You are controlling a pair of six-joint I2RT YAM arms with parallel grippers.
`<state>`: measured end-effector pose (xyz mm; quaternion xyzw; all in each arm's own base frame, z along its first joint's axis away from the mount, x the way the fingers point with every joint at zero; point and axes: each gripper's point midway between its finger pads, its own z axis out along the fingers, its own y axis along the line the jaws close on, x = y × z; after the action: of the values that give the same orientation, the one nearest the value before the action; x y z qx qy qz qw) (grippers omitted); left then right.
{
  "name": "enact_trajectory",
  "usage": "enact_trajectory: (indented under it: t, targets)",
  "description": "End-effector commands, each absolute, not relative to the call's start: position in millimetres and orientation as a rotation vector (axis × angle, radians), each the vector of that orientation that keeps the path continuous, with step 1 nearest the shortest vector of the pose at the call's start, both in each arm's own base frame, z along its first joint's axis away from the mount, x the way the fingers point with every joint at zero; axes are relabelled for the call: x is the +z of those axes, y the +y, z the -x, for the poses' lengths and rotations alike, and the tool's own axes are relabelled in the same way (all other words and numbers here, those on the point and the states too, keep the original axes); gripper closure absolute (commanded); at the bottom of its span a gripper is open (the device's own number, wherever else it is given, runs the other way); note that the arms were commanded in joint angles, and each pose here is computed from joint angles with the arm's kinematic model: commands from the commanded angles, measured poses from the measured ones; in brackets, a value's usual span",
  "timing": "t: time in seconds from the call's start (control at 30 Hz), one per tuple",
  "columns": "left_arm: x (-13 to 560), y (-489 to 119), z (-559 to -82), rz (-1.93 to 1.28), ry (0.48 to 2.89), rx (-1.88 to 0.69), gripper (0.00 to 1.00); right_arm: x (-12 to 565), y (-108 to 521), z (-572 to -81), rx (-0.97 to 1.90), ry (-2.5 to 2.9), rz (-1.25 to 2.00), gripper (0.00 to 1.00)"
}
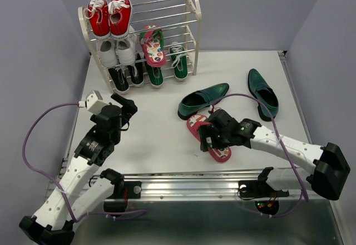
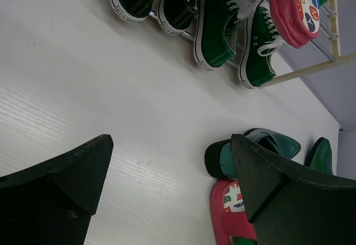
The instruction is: Place and organize the shoes onto the shoe shelf
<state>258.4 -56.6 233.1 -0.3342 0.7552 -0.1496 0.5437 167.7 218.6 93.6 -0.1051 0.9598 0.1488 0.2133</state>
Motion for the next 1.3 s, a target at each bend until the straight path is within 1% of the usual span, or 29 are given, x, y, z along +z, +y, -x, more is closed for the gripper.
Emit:
enact_trajectory:
  t: [0.0,0.2,0.4,0.5,0.67,0.87,0.93,1.03,1.2,1.23,1.27]
  targets:
    - [232.7,-53.7,-259.4,0.798,1.786,-0.34,0.01,77.1,181.0,-173.5,0.213,2.675,0.176,0.0]
    - [231.9,-54.9,-260.1,0.798,1.793,-0.342,0.01,56.6,155.9,-176.1,0.145,2.715,0.107,0.0]
    - [227.4,-55.0,-261.5,0.808,1.804,-0.33,0.01,41.6,176.9,-162.2,0.351,2.766,0.258,0.0]
    - [226.1,-55.0,-262.0,0.811,1.811,-0.322,0.01,32.0,178.7,-164.1,0.334,2.781,0.294,0.0]
    - [228.8,-53.6,-262.8,0.815,1.803,-0.314,0.01,27.2,203.3,-150.9,0.538,2.808,0.433,0.0]
    - [228.1,-52.8,-264.3,0.819,1.803,-0.304,0.01,28.8,197.1,-155.4,0.465,2.765,0.375,0.0]
    - [227.8,-54.0,-265.3,0.817,1.806,-0.305,0.01,25.5,186.8,-163.8,0.349,2.732,0.301,0.0]
    - [228.2,-55.1,-267.5,0.811,1.806,-0.305,0.01,17.5,179.5,-163.5,0.278,2.715,0.282,0.0]
    - [232.1,-57.0,-270.2,0.799,1.81,-0.304,0.01,12.2,193.9,-164.4,0.335,2.665,0.349,0.0]
    - [233.1,-57.3,-270.1,0.799,1.809,-0.308,0.01,13.0,194.8,-165.9,0.335,2.659,0.349,0.01]
    - [232.8,-57.6,-269.8,0.798,1.809,-0.309,0.01,13.4,195.5,-165.8,0.323,2.651,0.364,0.05]
